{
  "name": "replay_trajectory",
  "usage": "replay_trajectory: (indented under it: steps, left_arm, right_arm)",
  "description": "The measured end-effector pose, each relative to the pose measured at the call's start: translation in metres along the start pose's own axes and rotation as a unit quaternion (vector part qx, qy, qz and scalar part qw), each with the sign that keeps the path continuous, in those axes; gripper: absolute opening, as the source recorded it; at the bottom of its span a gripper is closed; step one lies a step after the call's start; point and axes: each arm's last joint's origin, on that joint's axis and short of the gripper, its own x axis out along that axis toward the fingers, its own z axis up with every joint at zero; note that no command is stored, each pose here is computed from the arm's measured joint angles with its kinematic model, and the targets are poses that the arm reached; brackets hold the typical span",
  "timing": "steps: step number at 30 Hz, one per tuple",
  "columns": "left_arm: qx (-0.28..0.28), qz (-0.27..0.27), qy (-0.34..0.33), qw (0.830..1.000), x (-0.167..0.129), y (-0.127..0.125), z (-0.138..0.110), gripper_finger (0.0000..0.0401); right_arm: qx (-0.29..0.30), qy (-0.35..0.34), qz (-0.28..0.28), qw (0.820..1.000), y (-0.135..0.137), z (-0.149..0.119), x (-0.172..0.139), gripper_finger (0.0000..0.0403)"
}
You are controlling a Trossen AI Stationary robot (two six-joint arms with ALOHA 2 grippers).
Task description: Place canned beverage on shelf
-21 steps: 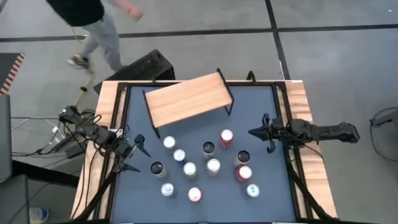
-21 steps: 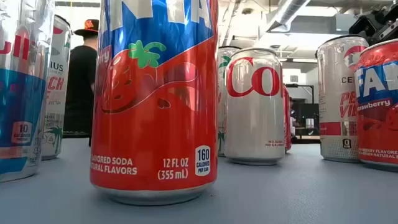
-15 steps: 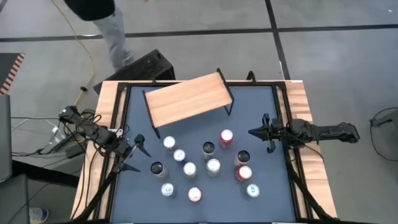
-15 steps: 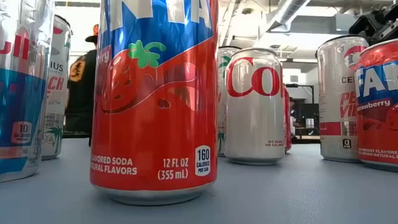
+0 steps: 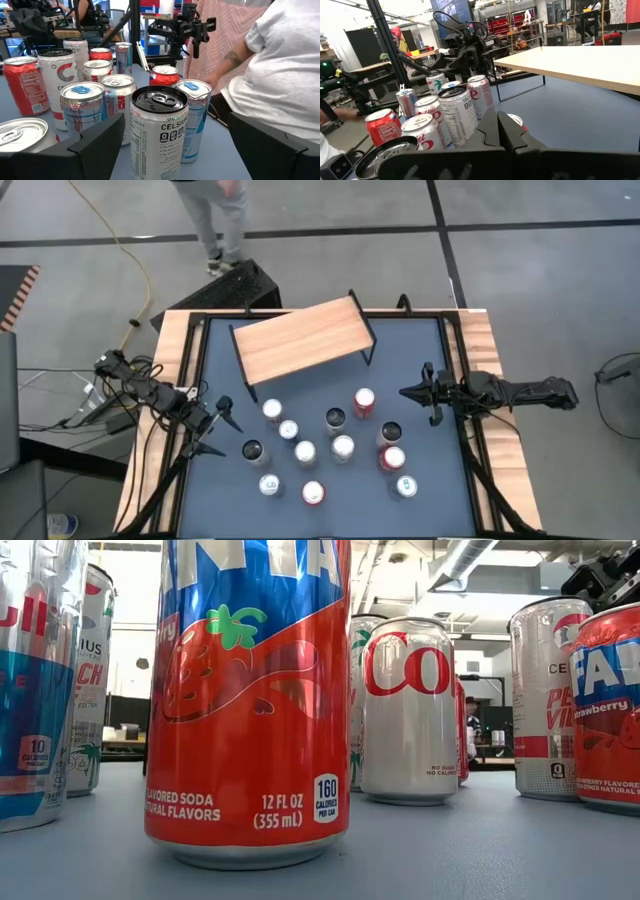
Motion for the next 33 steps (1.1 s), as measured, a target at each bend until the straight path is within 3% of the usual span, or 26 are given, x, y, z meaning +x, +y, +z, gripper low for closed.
replay_trajectory:
  steps: [10,15,22,33]
  left_arm:
    - [0.001,0.0,0.0,1.0,0.0,0.0,0.0,0.0343]
    - [0.065,0.027,-0.006,0.998,0.0,0.001,0.001,0.0343]
    - [0.071,0.036,-0.01,0.997,0.0,0.002,0.002,0.0343]
    - [0.13,0.069,-0.071,0.987,-0.001,0.003,0.015,0.0343]
  right_arm:
    - [0.0,0.0,0.0,1.0,0.0,0.0,0.0,0.0]
    - [0.0,0.0,0.0,1.0,0.0,0.0,0.0,0.0]
    - [0.0,0.0,0.0,1.0,0.0,0.0,0.0,0.0]
    - [0.001,-0.011,-0.003,1.0,0.0,0.002,0.0,0.0]
